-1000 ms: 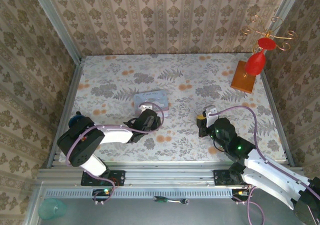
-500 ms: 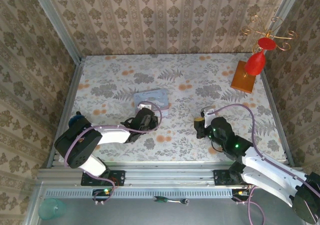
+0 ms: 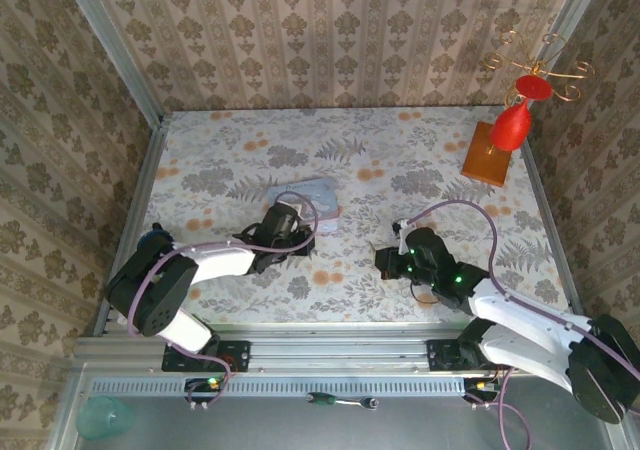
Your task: Unlock the padlock with the key
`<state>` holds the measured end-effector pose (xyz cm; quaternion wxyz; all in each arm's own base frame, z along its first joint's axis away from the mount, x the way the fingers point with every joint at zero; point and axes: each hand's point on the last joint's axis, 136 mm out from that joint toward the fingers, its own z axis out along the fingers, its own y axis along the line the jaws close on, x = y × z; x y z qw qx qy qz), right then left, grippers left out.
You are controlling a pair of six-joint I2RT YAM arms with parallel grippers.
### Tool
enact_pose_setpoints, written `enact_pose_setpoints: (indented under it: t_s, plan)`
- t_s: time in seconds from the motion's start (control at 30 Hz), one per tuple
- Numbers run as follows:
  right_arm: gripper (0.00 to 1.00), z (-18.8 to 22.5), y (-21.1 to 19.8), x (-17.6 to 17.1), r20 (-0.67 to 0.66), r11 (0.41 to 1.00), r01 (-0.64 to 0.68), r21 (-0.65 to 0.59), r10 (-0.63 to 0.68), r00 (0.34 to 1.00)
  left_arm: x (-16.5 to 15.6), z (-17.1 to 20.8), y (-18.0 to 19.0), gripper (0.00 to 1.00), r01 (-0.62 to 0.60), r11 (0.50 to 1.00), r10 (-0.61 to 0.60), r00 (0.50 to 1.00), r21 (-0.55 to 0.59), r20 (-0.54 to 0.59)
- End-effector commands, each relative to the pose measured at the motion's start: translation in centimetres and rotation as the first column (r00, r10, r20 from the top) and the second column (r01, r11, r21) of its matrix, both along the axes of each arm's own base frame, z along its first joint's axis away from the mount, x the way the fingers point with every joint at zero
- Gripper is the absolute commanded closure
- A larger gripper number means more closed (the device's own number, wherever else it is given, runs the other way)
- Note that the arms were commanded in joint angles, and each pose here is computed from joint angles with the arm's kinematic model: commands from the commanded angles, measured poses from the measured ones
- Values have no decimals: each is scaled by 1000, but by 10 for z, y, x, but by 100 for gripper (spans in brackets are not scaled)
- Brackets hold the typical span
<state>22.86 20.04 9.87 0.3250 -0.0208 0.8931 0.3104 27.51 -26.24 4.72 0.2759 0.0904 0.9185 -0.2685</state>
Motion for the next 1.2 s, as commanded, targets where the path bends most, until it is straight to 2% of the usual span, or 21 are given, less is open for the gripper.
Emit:
enact_pose_setpoints:
  t_s: [0.0, 0.2, 0.6, 0.9, 1.17]
  plan:
    - [100, 11, 24, 0, -72, 989, -2, 148, 13, 997, 4, 22, -19, 91, 102, 991, -102, 995, -91, 11]
    - [100, -3, 35, 4, -134, 984, 29, 176, -6, 991, 13, 34, -27, 94, 168, 969, -163, 986, -182, 39]
    - [100, -13, 77, 7, -203, 959, 8, 282, 52, 978, 4, 44, -26, 95, 186, 939, -186, 982, -289, 28]
    - [100, -18, 95, 13, -211, 944, -19, 329, 93, 973, 3, 48, -27, 96, 172, 918, -182, 983, -358, 7]
    - [100, -8, 106, 19, -155, 910, -72, 408, 147, 977, 1, 53, -32, 97, 181, 890, -197, 980, -420, 3]
